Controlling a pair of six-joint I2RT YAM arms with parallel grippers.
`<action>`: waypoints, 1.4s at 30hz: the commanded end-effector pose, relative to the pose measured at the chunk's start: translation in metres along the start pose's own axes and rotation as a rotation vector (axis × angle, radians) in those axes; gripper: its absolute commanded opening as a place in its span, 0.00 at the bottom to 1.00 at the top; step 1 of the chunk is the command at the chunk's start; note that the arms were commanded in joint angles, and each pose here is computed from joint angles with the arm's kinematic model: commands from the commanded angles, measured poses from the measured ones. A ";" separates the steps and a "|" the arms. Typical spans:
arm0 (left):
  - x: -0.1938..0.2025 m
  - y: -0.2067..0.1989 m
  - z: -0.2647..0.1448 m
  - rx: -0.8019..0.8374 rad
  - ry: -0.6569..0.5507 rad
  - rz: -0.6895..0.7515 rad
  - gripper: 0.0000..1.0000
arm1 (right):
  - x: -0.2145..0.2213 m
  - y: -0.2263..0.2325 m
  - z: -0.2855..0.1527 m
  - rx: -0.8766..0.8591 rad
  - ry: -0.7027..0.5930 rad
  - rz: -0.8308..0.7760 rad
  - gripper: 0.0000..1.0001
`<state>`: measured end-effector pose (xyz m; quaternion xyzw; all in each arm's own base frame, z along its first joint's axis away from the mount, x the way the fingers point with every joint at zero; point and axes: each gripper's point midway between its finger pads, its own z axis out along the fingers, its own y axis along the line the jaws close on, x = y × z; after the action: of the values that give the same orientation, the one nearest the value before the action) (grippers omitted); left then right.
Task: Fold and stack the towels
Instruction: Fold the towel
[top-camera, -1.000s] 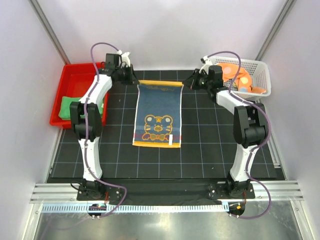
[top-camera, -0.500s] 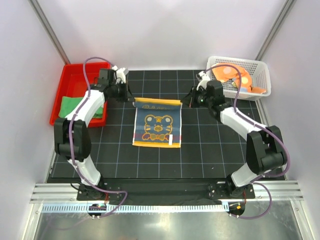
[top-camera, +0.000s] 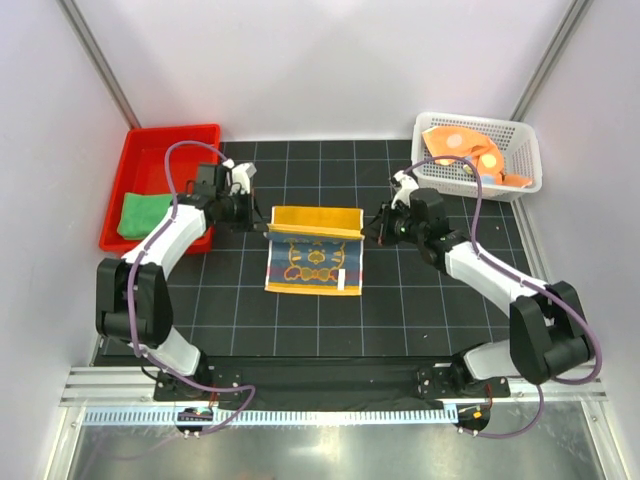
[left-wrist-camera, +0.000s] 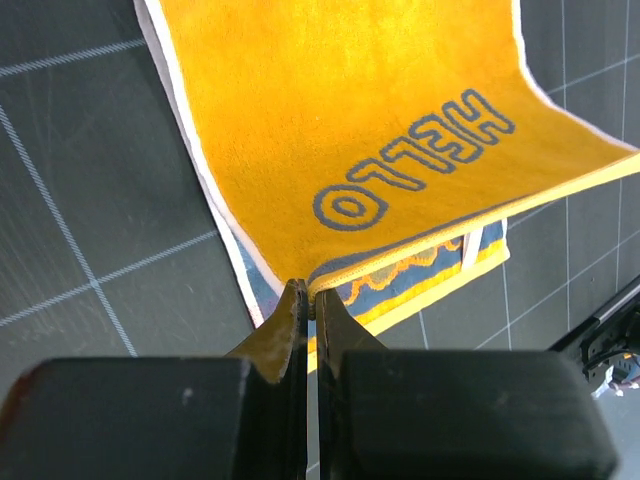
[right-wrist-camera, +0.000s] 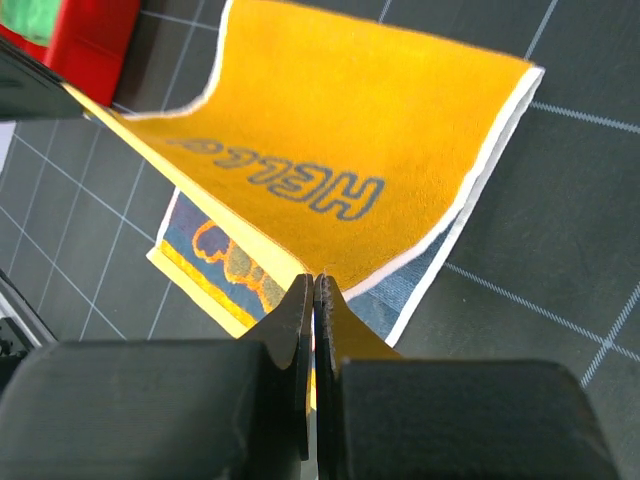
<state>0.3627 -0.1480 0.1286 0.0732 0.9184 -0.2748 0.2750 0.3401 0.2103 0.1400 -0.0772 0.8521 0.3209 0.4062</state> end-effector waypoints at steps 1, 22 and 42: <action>-0.016 -0.001 -0.015 -0.028 -0.083 0.029 0.00 | -0.002 -0.007 -0.014 0.057 -0.022 -0.021 0.01; 0.054 0.010 -0.009 -0.122 0.149 -0.014 0.00 | 0.062 -0.004 -0.016 0.029 0.056 0.055 0.01; 0.087 0.017 -0.012 -0.284 0.187 -0.168 0.23 | 0.116 -0.002 -0.011 0.025 0.185 0.107 0.02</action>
<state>0.2908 -0.1360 0.0730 0.0188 0.9712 -0.1720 0.1640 0.2580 0.2147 0.0594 -0.0555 0.8941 0.3240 0.3041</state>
